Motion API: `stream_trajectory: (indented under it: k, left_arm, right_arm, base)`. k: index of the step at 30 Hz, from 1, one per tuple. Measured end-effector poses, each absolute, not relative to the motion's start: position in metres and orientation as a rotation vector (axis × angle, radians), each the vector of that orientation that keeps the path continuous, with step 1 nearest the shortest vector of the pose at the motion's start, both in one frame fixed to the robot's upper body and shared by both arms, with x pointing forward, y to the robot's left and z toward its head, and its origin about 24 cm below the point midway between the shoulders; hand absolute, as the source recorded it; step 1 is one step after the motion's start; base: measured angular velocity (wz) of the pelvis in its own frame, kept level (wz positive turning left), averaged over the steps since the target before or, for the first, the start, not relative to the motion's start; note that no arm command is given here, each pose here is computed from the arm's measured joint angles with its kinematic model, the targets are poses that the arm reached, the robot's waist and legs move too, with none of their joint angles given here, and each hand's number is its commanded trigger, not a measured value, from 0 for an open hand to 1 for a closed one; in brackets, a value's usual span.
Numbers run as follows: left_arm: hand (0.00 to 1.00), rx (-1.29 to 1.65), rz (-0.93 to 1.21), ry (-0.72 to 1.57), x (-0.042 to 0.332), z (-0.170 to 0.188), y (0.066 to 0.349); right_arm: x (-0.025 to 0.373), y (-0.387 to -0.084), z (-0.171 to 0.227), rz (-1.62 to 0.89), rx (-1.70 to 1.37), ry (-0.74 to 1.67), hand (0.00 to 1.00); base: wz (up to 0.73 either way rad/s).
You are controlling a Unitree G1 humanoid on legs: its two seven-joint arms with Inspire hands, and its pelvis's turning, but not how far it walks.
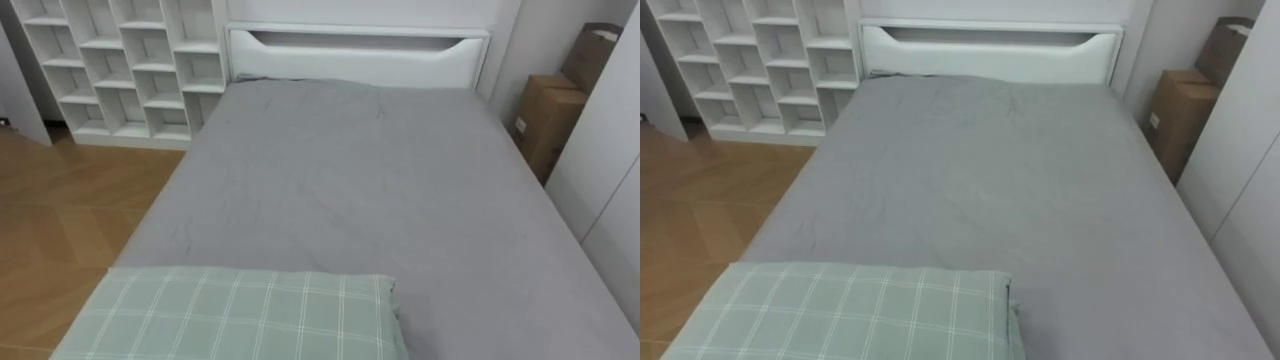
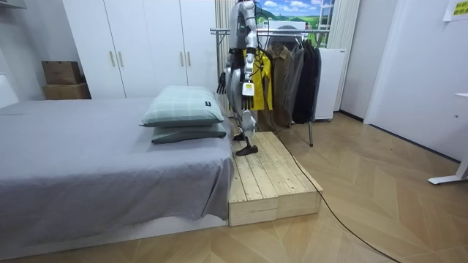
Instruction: Hang clothes
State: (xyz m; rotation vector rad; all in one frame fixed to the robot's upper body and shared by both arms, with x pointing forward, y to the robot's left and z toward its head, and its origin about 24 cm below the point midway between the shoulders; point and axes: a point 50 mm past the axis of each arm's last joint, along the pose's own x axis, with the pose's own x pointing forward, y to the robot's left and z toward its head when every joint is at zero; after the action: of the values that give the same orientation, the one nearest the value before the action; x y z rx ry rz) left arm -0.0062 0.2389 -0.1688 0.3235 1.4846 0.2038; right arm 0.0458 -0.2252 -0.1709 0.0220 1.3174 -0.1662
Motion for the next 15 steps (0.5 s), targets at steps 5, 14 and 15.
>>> stream_trajectory:
  k: [5,14,15]
  left_arm:
    - [0.00,0.342,0.162,1.507,-0.0075,-0.1693,0.2378]
    - [0.00,0.381,0.096,1.557,-0.0138,-0.1707,0.2324]
    - [0.00,0.382,0.097,1.560,-0.0141,-0.1707,0.2325]
  right_arm:
    - [0.0464,-0.2252,-0.1708,-0.166,0.022,1.315,0.00]
    - [0.0485,-0.2251,-0.1707,-0.164,0.021,1.315,0.00]
    - [0.0485,-0.2250,-0.1708,-0.164,0.022,1.319,0.00]
  base:
    - [0.00]
    - [0.00]
    - [0.00]
